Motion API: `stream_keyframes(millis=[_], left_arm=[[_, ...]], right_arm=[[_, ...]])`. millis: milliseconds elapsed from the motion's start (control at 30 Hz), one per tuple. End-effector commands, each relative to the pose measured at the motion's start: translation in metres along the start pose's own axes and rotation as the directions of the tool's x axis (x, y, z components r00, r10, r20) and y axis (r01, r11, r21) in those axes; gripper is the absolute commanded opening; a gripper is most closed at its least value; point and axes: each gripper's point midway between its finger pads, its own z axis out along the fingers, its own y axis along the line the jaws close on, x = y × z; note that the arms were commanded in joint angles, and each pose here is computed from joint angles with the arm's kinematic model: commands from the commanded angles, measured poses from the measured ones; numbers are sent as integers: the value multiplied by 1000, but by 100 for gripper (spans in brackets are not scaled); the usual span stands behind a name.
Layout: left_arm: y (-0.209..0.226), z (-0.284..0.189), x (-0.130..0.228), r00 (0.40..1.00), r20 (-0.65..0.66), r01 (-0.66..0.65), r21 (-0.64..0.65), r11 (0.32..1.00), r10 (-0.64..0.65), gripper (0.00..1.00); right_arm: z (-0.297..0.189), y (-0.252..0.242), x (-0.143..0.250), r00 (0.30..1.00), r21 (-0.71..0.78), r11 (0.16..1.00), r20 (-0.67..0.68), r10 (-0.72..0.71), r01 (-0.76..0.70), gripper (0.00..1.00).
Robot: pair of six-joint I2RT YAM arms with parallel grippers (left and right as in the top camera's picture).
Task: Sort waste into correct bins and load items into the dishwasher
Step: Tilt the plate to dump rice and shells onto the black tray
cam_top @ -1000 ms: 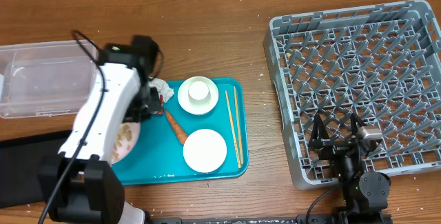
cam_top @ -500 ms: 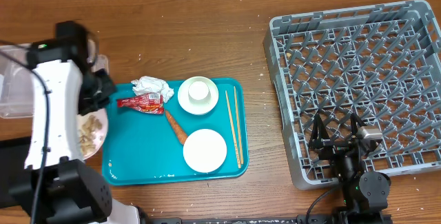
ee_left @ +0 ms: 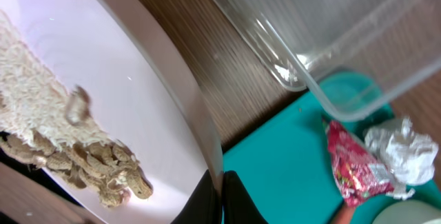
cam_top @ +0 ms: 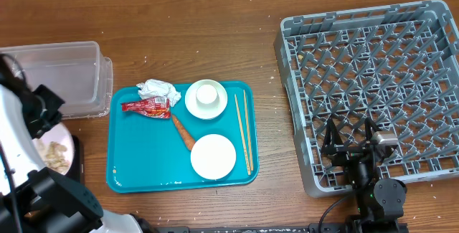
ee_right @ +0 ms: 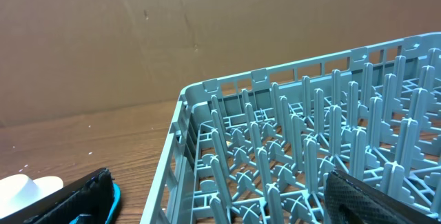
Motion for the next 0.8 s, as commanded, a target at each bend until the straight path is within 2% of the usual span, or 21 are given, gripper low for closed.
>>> stream_keyframes(millis=[0,133,267,467,667,767], left_arm=[[10,3,-8,1000,5,16,53,998,-16,4],[9,11,-10,998,-19,60,185,981,-57,4],[21,10,-14,992,-30,124,256,959,-120,4],[32,-11,-26,981,-33,182,495,850,-191,4],[52,-22,-28,962,-51,248,566,786,-267,4],[53,-37,-32,957,-46,244,658,712,-285,4]], right_arm=[[0,-1,2,1000,3,1000,5,3,-3,100],[0,-1,2,1000,3,1000,5,3,-3,100],[0,-1,2,1000,3,1000,5,3,-3,100],[0,-1,2,1000,3,1000,5,3,-3,100],[0,-1,2,1000,3,1000,5,3,-3,100],[0,-1,2,1000,3,1000,5,3,-3,100]])
